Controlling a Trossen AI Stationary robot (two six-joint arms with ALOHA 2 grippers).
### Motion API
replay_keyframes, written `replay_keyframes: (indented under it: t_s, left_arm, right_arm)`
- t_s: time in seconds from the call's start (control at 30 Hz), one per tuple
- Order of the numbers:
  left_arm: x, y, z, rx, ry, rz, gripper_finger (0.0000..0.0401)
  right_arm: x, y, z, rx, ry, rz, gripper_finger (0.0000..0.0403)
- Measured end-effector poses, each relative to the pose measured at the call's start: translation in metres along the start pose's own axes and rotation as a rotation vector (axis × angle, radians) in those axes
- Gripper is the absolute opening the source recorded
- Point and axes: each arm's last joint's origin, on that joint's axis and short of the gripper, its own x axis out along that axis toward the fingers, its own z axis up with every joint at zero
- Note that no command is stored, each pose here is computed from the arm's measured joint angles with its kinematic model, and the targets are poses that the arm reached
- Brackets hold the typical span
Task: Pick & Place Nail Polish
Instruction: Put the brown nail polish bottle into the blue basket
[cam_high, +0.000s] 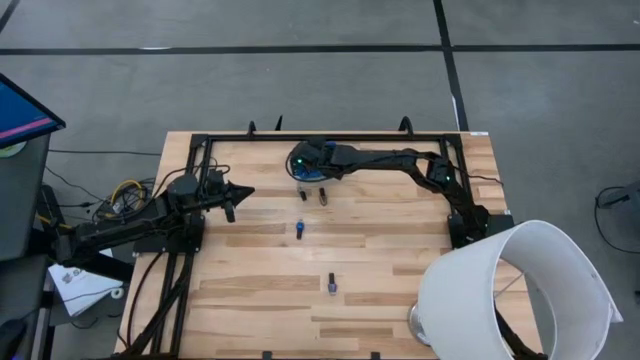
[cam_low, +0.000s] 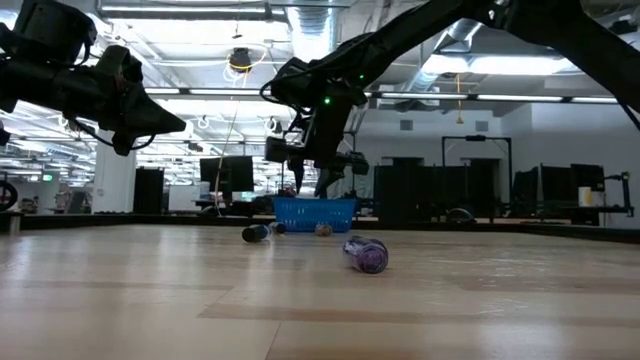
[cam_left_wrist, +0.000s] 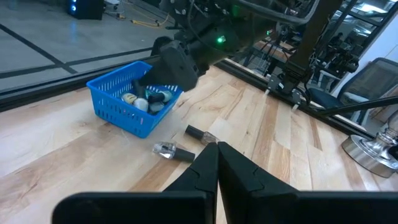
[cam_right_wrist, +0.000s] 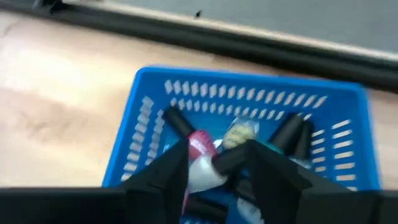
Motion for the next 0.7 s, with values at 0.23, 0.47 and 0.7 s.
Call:
replay_keyframes:
  t_s: [0.23, 0.47, 0.7]
  left_arm:
    - [0.000, 0.000, 0.000, -0.002, 0.000, 0.000, 0.0001]
    - [0.000, 0.000, 0.000, -0.003, 0.000, 0.000, 0.0001]
    - [0.000, 0.000, 0.000, -0.003, 0.001, 0.000, 0.0005]
  right_arm:
    - [-0.037, -0.005, 0.026, -0.140, 0.121, 0.004, 0.0220]
    - [-0.084, 0.006, 0.018, -0.212, 0.221, -0.029, 0.0263]
    - [-0.083, 0.016, -0.013, -0.183, 0.319, 0.002, 0.0290]
